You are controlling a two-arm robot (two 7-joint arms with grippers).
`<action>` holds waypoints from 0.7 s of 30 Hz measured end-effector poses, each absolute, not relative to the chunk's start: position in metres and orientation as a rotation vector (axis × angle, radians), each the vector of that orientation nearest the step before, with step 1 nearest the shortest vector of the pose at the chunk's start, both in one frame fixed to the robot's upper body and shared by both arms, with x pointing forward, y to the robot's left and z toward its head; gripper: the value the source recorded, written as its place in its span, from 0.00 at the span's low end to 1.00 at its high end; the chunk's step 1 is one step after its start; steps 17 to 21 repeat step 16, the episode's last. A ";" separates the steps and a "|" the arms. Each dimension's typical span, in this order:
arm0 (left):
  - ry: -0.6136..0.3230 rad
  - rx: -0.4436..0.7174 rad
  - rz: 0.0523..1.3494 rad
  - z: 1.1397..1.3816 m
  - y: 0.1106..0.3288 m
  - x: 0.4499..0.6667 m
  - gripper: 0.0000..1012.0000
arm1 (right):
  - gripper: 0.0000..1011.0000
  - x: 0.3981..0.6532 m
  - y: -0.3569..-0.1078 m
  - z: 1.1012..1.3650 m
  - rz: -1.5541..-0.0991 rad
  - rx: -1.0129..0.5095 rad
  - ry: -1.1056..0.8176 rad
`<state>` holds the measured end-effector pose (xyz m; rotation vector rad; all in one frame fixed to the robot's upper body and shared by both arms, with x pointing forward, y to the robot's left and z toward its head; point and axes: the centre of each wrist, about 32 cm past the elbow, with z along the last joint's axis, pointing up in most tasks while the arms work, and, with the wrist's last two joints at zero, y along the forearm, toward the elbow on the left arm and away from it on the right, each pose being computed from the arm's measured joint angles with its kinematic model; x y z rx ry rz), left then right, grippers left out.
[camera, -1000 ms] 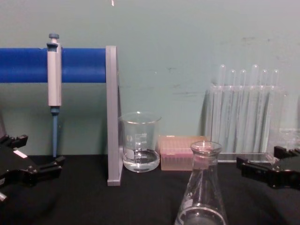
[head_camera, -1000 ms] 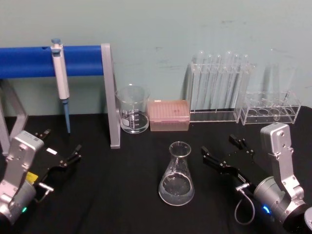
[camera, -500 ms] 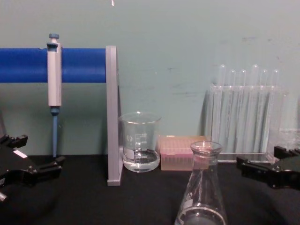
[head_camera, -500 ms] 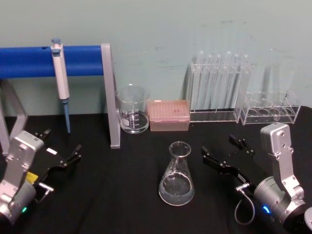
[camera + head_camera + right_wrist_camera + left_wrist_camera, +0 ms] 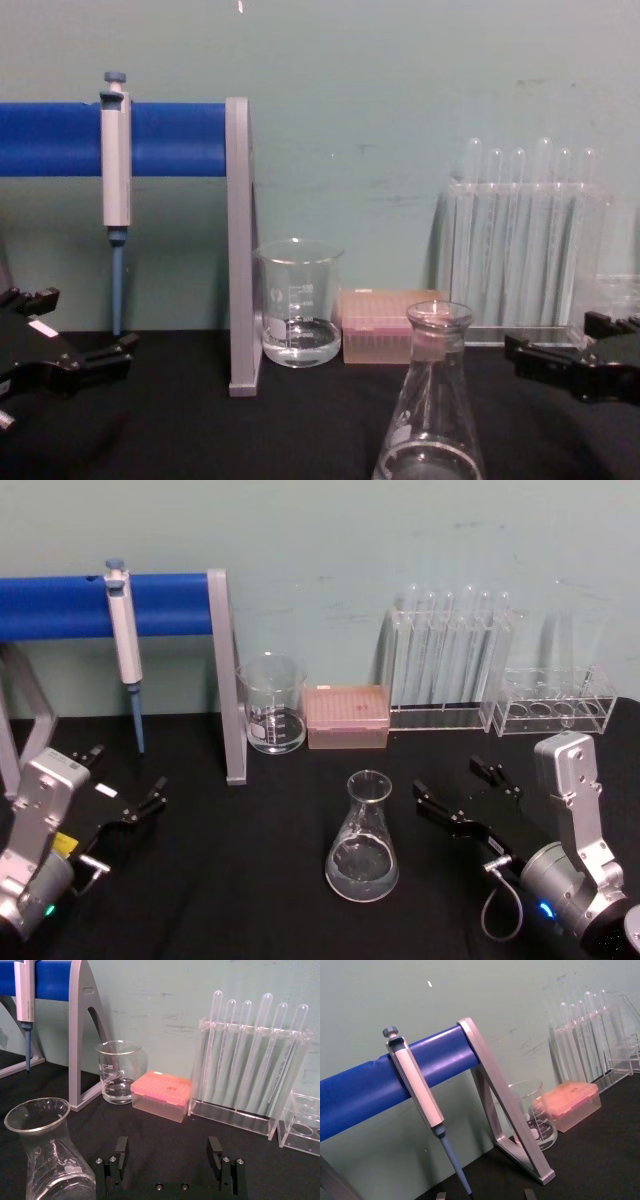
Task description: Grasp the erlenmeyer flask with one hand, shake it three times, then place it back.
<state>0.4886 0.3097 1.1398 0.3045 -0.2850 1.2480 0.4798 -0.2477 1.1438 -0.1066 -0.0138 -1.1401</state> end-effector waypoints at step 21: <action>-0.285 0.304 1.248 1.140 0.310 0.489 0.99 | 0.99 0.480 -0.248 1.144 -1.140 -0.107 -0.014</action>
